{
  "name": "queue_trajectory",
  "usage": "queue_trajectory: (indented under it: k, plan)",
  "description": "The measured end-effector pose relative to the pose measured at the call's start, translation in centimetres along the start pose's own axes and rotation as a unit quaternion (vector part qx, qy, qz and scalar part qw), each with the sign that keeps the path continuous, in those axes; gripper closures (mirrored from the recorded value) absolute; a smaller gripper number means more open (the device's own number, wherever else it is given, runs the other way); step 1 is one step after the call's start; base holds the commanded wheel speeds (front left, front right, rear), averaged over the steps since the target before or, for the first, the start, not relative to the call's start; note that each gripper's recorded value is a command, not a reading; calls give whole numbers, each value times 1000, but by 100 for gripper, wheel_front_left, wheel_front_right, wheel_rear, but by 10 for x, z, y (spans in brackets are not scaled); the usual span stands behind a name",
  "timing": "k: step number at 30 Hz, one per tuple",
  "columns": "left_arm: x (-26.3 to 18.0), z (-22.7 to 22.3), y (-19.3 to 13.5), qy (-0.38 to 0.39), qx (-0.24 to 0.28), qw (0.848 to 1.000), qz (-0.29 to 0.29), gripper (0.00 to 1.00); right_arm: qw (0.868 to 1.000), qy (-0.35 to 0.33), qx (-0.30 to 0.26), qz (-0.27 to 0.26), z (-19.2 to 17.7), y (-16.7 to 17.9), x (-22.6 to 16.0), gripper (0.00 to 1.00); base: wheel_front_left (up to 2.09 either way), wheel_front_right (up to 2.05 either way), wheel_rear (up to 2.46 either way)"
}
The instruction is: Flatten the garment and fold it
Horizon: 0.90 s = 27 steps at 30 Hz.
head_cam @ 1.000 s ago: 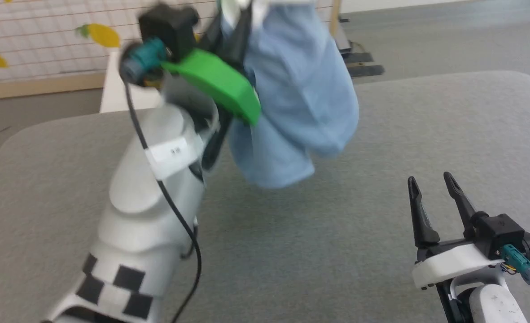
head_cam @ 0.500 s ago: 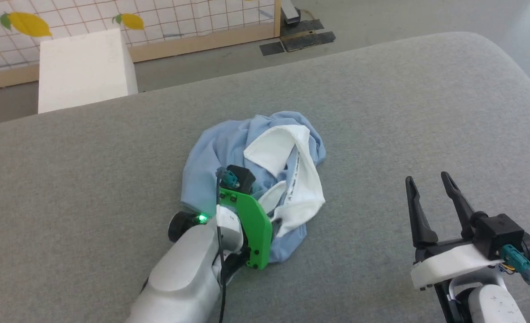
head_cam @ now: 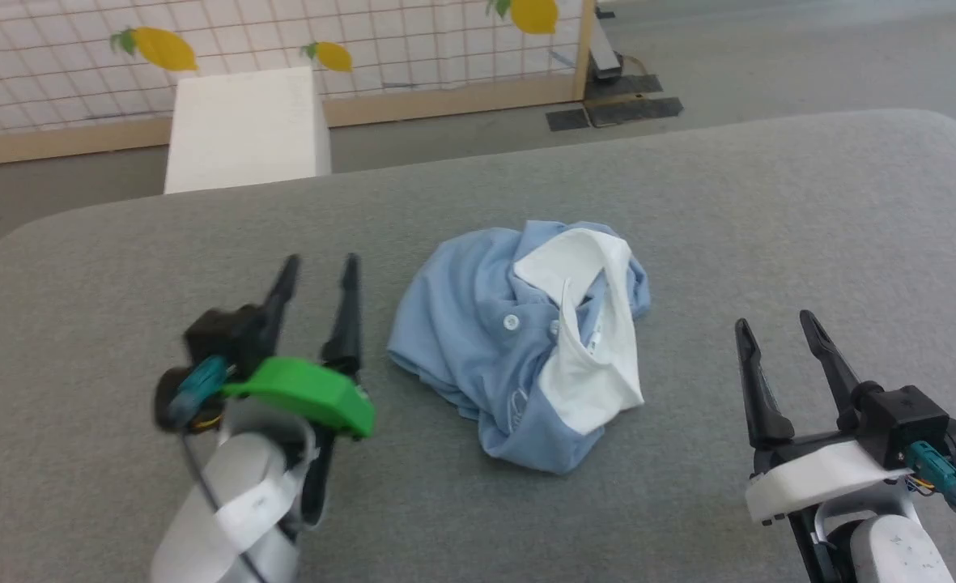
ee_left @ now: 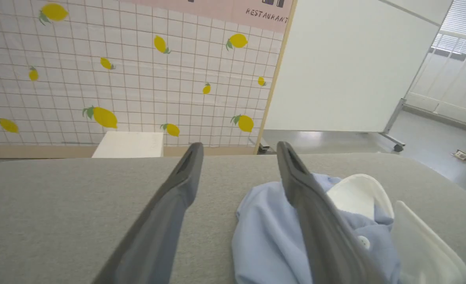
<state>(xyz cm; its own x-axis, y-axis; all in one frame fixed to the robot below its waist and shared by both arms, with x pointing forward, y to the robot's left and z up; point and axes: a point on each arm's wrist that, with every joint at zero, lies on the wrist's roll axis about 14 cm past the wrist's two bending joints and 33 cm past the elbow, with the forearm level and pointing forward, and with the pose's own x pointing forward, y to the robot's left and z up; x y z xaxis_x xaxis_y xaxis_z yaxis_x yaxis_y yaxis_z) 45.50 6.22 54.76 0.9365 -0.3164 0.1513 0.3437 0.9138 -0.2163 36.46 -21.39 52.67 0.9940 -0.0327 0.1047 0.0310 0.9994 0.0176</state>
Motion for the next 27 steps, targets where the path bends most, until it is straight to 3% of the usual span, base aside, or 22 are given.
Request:
queue_trajectory:
  k: [6,15,21,27]
  plan:
    - [-49,23,49,-36,36,996,77,0,1000,-5,2,24,5,16,6,0,0,0,0]
    - [-99,23,68,-37,54,991,119,0,999,6,11,46,2,31,11,0,0,0,0]
    - [-102,26,71,-46,52,990,126,0,995,77,19,59,-19,42,38,0,0,0,0]
    - [-92,25,75,-46,52,990,126,0,979,184,11,88,-46,61,92,0,0,0,0]
